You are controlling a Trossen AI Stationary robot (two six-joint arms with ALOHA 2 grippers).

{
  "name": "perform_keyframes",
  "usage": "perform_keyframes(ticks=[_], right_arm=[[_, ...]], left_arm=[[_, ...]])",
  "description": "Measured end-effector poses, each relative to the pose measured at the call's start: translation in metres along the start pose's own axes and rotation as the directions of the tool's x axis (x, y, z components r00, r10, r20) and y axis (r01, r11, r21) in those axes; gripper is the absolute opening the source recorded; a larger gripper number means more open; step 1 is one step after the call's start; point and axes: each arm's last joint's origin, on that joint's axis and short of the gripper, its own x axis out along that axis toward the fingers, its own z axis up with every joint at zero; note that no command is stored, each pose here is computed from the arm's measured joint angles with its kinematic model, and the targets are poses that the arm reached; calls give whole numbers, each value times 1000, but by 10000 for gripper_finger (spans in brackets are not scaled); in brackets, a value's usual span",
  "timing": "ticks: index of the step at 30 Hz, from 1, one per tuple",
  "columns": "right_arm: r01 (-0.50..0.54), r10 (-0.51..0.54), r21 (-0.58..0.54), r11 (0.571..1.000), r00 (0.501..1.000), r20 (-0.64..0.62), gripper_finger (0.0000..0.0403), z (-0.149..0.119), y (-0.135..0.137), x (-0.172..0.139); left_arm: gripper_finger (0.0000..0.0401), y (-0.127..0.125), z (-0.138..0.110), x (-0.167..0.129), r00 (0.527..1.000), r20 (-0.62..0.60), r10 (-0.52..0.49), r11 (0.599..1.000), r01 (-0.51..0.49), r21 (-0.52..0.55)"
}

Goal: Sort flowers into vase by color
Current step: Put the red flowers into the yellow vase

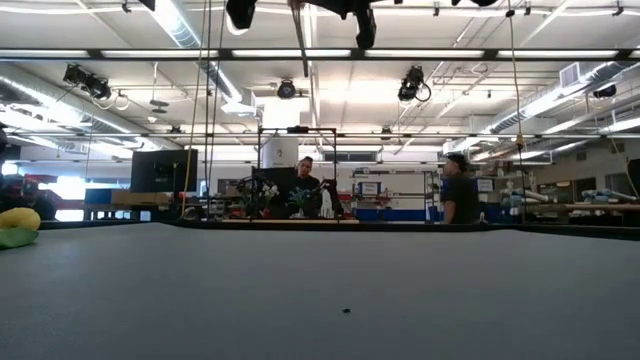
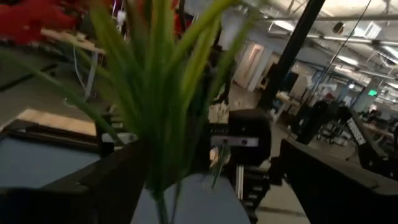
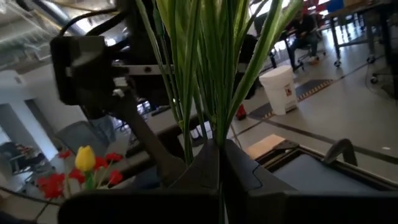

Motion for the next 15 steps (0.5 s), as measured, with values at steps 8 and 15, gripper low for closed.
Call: perform_keyframes(ticks=[8,15], right_arm=[[13,-14,-14,1000,999,-34,8,-3,-2,0],[24,-26,-27,999,998,-65,10,-6,-4,0]], left_arm=[[305,4,-1,4,1000,12,9,1000,-9,-20],[190,11,-7,15,1000,-10,-2,999,2,-40]])
